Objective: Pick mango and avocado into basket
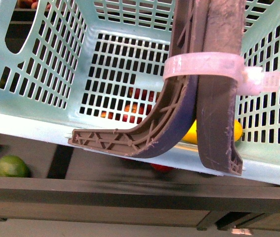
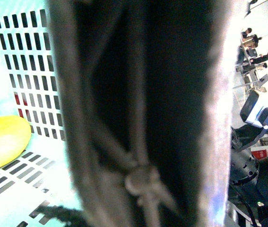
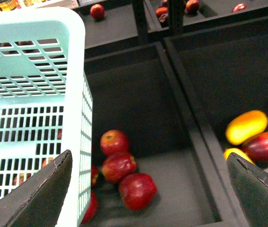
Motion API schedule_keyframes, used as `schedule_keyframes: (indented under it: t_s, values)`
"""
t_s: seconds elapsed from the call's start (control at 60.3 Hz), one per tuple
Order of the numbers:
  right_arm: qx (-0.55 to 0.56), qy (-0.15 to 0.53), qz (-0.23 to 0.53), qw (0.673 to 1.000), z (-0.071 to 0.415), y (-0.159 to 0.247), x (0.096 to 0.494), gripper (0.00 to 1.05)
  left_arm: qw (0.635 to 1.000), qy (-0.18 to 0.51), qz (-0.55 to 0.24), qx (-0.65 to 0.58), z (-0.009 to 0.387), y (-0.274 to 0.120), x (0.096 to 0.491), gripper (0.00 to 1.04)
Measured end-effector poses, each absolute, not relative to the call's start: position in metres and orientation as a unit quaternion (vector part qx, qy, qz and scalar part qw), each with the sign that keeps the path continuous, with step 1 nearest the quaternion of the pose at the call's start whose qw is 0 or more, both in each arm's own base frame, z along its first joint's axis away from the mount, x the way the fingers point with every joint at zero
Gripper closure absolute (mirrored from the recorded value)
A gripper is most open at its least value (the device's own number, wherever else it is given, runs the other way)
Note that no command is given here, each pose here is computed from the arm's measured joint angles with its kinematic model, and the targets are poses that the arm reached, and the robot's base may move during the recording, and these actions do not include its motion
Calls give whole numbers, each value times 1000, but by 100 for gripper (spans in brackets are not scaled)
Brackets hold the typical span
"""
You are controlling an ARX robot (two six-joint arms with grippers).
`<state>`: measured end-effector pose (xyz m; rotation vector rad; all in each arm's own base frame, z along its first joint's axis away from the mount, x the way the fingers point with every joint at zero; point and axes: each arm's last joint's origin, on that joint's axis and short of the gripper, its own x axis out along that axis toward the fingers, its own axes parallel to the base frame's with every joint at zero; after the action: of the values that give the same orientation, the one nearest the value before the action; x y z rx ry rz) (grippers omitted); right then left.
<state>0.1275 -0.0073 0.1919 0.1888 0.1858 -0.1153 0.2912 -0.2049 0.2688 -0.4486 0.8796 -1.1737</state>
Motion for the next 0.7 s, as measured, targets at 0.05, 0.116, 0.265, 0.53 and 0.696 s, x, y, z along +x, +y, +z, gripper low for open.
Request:
schedule_keyframes:
  t_s: [0.05, 0.116, 0.265, 0.53, 0.696]
  values:
    - [94, 94, -58, 989, 192, -7, 128, 9, 721, 398, -529, -203, 269, -205, 291, 94]
    - [94, 93, -58, 989, 192, -7, 128, 9, 721, 399, -529, -204, 269, -205, 291, 94]
    - [94, 93, -57, 990, 191, -7, 128, 9, 725, 396, -527, -201, 269, -205, 292, 94]
    - [94, 93, -56, 990, 191, -7, 127, 9, 721, 397, -530, -203, 269, -205, 292, 94]
    - [94, 94, -57, 989, 191, -7, 127, 9, 721, 398, -530, -203, 269, -205, 291, 94]
